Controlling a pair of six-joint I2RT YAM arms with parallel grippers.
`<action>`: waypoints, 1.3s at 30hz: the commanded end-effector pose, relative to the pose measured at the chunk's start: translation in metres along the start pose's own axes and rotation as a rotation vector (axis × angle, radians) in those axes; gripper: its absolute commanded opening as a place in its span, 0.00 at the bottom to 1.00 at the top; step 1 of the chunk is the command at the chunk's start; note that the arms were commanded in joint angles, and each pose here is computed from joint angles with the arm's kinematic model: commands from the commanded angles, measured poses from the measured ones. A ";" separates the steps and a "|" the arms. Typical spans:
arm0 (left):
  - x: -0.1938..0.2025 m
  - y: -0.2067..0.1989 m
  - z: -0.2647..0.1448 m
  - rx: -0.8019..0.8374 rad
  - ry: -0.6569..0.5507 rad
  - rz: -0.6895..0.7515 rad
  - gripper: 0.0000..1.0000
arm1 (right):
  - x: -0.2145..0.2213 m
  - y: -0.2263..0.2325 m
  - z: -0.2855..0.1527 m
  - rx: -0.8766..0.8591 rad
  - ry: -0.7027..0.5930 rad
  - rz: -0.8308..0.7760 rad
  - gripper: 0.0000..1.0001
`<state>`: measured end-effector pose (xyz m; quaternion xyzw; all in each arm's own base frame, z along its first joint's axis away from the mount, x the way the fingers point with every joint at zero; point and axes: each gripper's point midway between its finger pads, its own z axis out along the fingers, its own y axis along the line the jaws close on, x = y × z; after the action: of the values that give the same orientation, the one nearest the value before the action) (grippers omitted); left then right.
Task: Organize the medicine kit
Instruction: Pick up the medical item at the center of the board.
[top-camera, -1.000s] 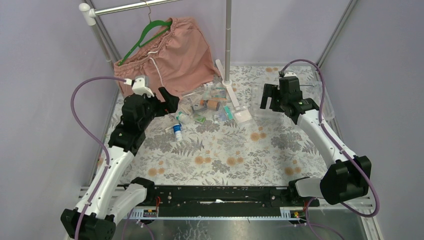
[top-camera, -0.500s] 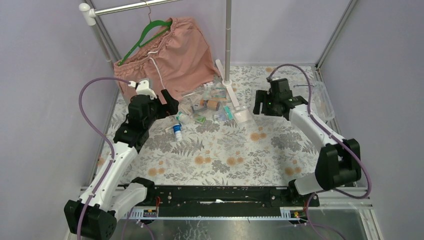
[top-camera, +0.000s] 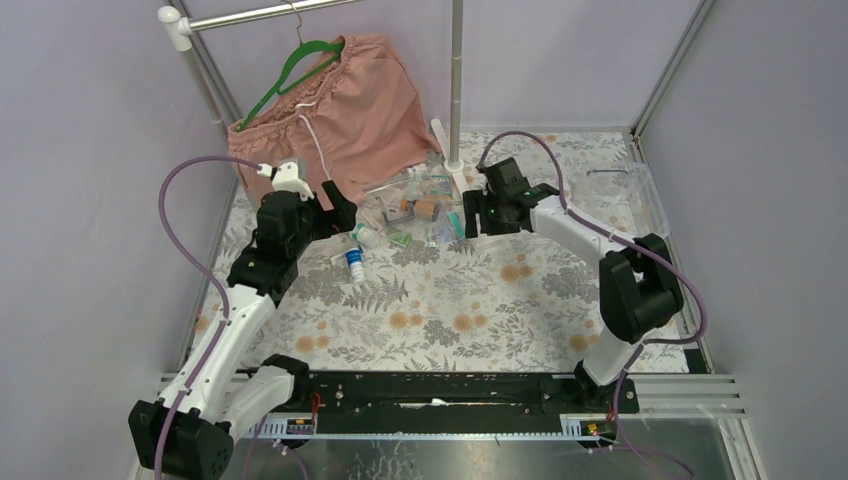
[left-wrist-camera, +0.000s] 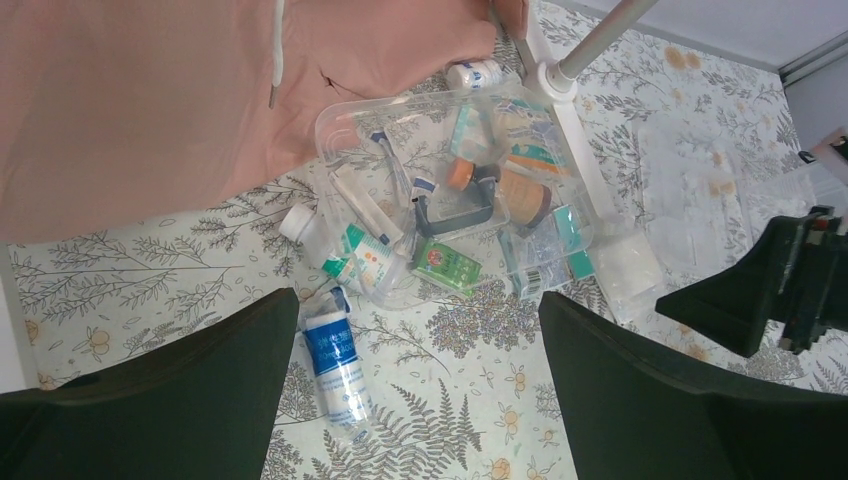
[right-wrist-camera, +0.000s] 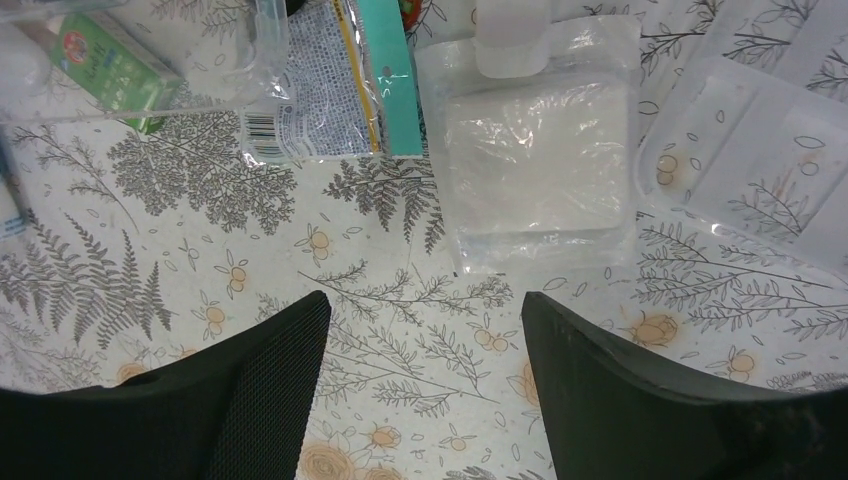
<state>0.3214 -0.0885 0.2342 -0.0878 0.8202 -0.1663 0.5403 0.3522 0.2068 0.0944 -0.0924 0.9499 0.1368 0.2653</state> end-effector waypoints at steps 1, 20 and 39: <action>-0.004 0.002 -0.001 0.000 -0.021 0.022 0.99 | -0.013 0.002 0.010 0.033 -0.015 -0.037 0.78; -0.001 0.005 0.003 0.004 -0.002 0.018 0.99 | 0.013 -0.003 0.043 0.182 0.040 -0.375 0.67; -0.001 0.008 0.003 0.002 0.002 0.012 0.99 | 0.015 -0.020 0.072 0.268 0.031 -0.411 0.38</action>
<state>0.3233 -0.0831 0.2316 -0.0891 0.8226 -0.1667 0.5363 0.3682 0.2122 0.0173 -0.2613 0.9302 -0.0302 0.2559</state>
